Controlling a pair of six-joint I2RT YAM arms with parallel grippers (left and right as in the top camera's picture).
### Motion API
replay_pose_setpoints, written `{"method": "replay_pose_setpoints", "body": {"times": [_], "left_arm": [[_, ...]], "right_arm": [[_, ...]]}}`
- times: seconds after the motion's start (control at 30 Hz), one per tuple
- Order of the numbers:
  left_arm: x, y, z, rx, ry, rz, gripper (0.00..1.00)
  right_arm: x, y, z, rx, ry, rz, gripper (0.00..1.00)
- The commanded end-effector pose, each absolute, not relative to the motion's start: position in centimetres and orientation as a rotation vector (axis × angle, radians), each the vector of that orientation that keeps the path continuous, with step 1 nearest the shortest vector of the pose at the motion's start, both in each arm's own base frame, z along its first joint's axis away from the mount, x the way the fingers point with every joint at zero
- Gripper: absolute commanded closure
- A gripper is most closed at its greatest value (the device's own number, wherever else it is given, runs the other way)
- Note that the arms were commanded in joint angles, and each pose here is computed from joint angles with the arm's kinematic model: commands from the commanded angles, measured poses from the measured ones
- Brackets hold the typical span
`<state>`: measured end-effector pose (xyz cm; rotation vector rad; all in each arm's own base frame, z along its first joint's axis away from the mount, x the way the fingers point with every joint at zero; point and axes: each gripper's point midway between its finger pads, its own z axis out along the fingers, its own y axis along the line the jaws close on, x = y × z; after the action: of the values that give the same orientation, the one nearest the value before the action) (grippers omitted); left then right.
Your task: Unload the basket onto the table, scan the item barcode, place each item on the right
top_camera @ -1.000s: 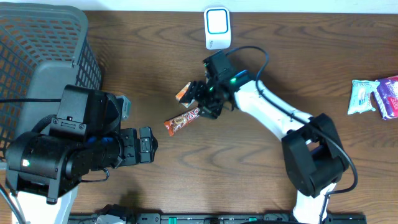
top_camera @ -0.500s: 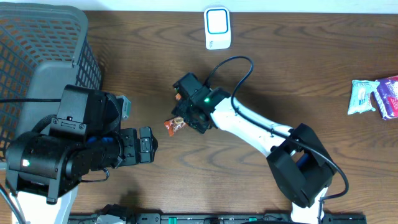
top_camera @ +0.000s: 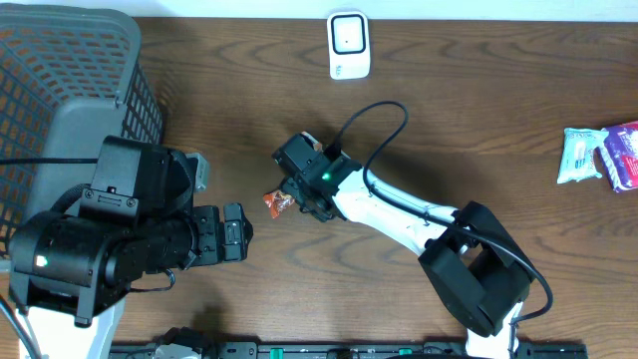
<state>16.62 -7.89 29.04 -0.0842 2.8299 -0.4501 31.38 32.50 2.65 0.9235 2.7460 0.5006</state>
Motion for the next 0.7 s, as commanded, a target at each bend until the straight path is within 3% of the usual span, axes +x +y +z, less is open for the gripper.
{"method": "replay_pose_setpoints", "body": {"times": [0.0,0.17,0.37,0.67], "left_arm": [[16.3,-7.6,29.1,-0.091,2.84,-0.437,0.02],[16.3,-7.6,29.1,-0.091,2.84,-0.437,0.02],[16.3,-7.6,29.1,-0.091,2.84,-0.437,0.02],[16.3,-7.6,29.1,-0.091,2.84,-0.437,0.02]], "right_arm": [[31.5,31.8,1.8,0.959,2.703,0.479,0.34],[31.9,30.9,1.0,0.959,2.655,0.457,0.35],[33.2,29.2,1.1,0.886,2.642,0.401,0.55],[35.7,28.0,5.8,0.514,2.664,0.489,0.53]]}}
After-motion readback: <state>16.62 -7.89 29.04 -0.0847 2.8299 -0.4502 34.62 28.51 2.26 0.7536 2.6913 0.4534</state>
